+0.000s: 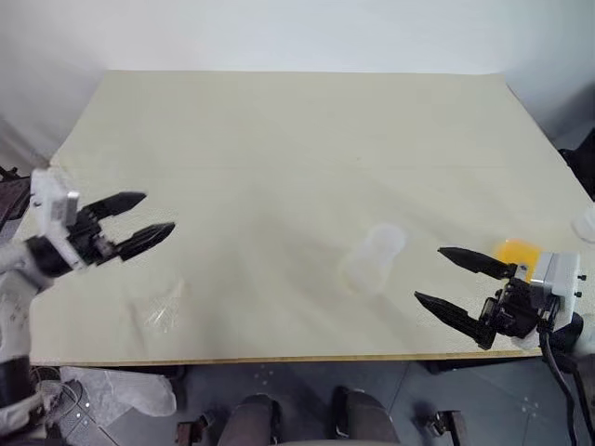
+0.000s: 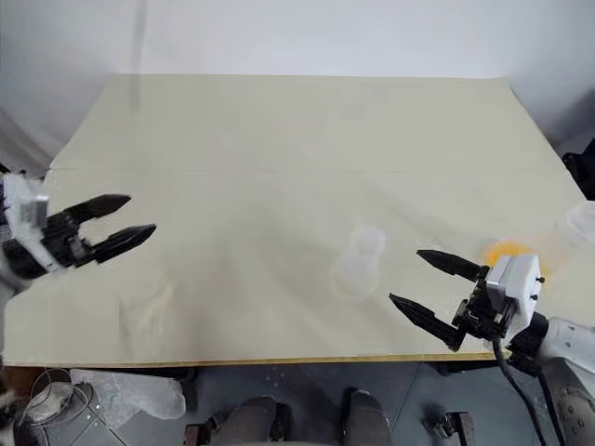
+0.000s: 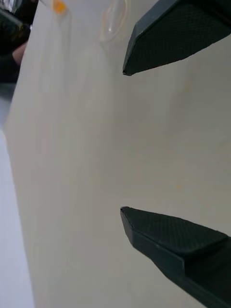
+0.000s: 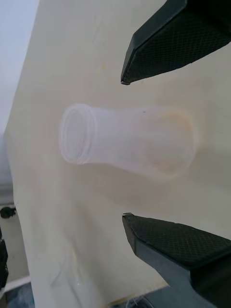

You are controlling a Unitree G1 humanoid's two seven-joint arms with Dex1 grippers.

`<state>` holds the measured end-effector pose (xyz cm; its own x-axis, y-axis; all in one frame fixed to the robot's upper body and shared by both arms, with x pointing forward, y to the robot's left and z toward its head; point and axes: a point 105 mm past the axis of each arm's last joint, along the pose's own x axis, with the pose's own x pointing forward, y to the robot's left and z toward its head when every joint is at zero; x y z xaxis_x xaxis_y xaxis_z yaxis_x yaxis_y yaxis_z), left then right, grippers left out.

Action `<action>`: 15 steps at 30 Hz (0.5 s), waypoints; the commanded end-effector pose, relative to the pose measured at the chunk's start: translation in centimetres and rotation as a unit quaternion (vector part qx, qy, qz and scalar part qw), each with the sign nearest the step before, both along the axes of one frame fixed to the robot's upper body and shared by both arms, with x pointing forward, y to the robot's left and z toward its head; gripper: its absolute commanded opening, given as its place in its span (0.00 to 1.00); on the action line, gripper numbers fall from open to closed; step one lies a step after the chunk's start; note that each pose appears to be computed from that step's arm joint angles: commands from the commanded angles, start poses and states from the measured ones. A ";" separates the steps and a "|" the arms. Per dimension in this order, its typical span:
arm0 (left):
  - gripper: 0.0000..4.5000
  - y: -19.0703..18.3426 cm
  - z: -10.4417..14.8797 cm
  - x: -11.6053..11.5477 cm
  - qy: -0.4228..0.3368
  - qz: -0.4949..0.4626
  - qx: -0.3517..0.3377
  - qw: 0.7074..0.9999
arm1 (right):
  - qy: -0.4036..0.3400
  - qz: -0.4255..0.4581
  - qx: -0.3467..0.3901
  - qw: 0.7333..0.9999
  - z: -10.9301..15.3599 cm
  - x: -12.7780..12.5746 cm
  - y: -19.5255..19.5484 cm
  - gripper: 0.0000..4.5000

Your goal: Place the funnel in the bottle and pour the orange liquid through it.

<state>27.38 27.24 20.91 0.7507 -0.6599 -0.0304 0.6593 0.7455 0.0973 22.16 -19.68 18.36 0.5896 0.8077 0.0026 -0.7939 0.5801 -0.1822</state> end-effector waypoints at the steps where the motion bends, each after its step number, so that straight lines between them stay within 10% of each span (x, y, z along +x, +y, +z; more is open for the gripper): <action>1: 1.00 0.8 0.8 -2.3 -0.029 0.032 -0.015 0.999 | 0.007 0.027 0.000 1.000 0.2 0.4 0.1 1.00; 15: 1.00 2.5 -4.9 -11.0 0.042 0.134 -0.017 0.990 | 0.033 0.079 -0.002 0.996 -0.8 1.8 -0.3 1.00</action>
<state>16.84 29.80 15.35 0.8894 -0.4486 -0.0884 0.4477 0.8937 -0.0308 24.05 -19.93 17.10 0.4656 0.8843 -0.0350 -0.8819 0.4603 -0.1017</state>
